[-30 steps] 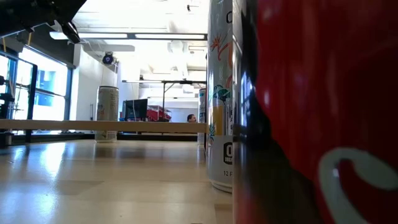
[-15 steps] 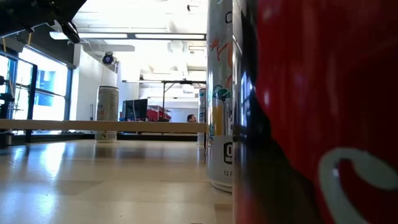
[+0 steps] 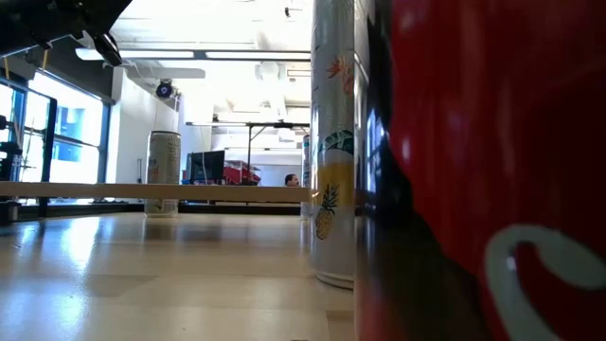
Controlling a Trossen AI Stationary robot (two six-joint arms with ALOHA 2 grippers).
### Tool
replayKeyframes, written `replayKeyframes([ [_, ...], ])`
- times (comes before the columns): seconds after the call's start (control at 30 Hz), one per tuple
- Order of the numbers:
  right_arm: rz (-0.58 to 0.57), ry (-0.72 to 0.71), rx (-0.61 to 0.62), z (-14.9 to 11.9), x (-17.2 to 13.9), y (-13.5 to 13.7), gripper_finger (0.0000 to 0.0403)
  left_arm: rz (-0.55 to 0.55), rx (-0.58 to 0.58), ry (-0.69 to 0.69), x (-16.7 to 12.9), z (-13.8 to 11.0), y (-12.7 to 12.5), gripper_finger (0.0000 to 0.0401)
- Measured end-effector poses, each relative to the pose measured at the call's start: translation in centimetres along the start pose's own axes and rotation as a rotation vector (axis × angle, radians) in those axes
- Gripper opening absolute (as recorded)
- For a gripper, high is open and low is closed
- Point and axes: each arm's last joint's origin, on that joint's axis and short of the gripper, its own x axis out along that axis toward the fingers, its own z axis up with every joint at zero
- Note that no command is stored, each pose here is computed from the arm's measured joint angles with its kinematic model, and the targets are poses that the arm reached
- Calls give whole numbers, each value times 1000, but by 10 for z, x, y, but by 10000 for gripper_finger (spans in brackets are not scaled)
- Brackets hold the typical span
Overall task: Place canned beverage on shelf
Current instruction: Put the top red soda can on the shelf
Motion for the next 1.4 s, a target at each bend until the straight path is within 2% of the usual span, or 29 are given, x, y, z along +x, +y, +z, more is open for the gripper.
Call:
replayKeyframes([
  [0.2,20,-37,-13,1,0,0,351,0,0,0,0,0,0,7],
  [0.33,43,-65,-64,2,-2,1,308,0,0,0,0,0,0,7],
  [0.5,46,-57,-54,5,-4,0,256,0,0,0,0,0,0,7],
  [0.9,55,6,24,24,-15,-4,254,0,0,0,0,0,0,7],
  [1.23,114,25,39,55,-31,-10,254,0,0,0,0,0,0,7],
  [1.4,172,-39,72,71,-40,-15,254,0,0,0,0,0,0,7],
])
